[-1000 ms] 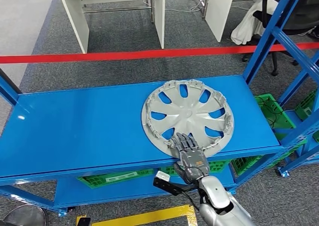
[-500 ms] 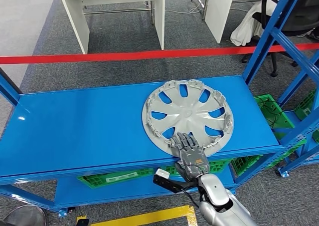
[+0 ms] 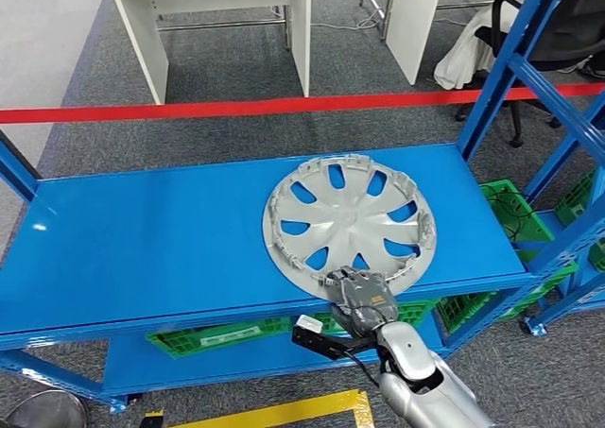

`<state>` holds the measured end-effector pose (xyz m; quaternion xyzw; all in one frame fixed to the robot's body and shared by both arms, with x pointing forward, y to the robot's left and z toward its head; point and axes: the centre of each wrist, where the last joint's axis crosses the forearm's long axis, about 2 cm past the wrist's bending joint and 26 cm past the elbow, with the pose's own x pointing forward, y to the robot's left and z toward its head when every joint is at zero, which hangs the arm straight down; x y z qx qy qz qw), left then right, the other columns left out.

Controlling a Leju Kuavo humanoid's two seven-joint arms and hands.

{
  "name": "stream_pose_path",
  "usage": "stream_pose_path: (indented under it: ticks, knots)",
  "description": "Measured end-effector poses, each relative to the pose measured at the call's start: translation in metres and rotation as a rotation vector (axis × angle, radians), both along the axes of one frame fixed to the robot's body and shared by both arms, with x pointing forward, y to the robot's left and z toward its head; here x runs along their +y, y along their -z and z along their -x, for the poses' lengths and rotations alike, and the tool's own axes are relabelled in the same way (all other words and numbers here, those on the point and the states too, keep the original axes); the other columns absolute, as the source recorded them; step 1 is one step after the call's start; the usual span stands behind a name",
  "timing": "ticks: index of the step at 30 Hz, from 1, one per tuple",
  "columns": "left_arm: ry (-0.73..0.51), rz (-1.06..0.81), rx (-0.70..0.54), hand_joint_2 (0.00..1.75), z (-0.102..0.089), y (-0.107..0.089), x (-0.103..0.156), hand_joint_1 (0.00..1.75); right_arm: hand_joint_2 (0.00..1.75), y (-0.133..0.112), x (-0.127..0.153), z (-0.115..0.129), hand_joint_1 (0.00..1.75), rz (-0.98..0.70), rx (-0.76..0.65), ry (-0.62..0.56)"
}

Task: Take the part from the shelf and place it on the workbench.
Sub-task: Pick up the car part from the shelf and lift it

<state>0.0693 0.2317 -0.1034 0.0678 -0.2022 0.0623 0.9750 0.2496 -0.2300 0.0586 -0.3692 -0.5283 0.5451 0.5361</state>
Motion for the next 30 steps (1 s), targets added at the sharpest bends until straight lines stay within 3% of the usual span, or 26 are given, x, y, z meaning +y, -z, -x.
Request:
stream_pose_path:
  ticks: [30]
  knots:
    - [-0.029,0.007,-0.034,1.75,-0.012,-0.003,-0.008,0.00,1.75,-0.007,0.000,-0.015,1.75,-0.050,0.001,-0.083]
